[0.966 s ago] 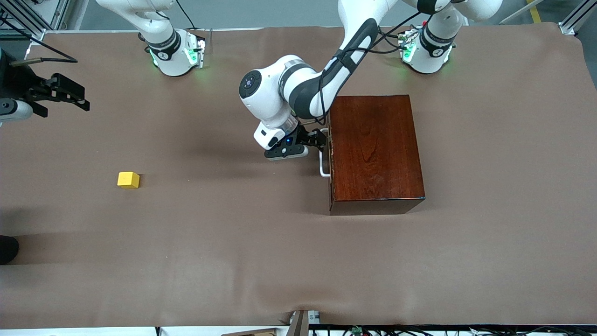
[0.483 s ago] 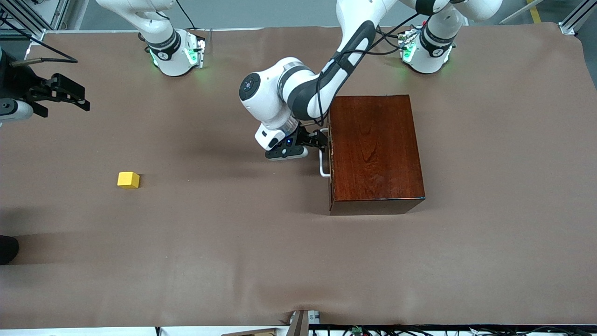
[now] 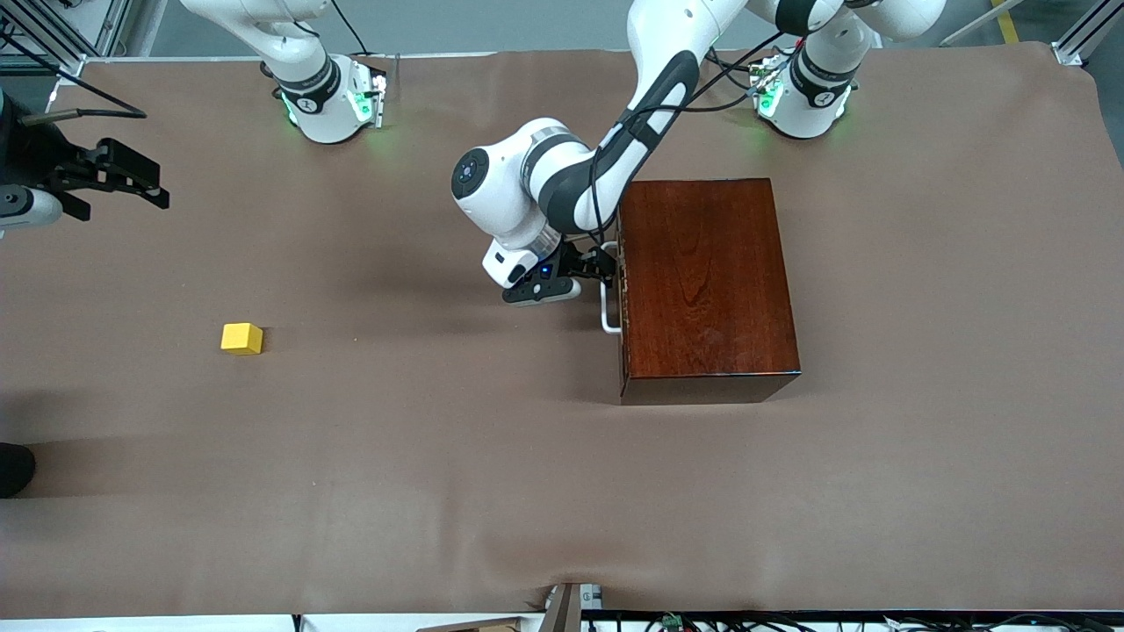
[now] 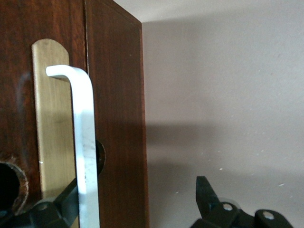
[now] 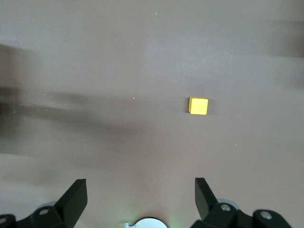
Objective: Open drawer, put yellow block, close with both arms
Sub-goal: 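Pull the drawer open with the left gripper while the right gripper reaches out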
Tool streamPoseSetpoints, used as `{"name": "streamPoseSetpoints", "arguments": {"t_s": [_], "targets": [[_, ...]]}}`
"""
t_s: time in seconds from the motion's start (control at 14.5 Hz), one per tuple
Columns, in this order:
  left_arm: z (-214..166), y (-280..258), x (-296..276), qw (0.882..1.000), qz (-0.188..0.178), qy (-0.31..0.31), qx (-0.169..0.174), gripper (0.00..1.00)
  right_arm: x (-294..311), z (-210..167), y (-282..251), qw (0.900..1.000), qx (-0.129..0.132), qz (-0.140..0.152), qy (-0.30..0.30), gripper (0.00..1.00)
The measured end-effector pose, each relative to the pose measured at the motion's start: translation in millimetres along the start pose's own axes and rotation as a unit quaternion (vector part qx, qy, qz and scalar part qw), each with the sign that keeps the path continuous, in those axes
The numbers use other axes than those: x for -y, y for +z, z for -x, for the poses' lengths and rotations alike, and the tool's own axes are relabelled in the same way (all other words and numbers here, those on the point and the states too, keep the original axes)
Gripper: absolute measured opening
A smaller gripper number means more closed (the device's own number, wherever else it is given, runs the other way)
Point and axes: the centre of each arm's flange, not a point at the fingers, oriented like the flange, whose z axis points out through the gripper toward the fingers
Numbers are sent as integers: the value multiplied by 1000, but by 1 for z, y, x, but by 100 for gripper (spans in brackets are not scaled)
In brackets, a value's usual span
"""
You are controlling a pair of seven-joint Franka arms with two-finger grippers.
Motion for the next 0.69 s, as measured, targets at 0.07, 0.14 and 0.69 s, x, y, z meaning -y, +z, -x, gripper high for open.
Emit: {"name": "streamPoseSetpoints", "arguments": {"t_s": [0.07, 0.14, 0.69], "targets": [[-1, -2, -2, 1000, 9, -9, -4, 100, 0, 0, 0, 1000, 0, 0, 0, 100], [-1, -3, -3, 1000, 16, -19, -7, 100, 0, 0, 0, 1000, 0, 0, 0, 100], [-5, -14, -10, 994, 59, -89, -17, 100, -2, 0, 0, 1000, 0, 0, 2, 100]]}}
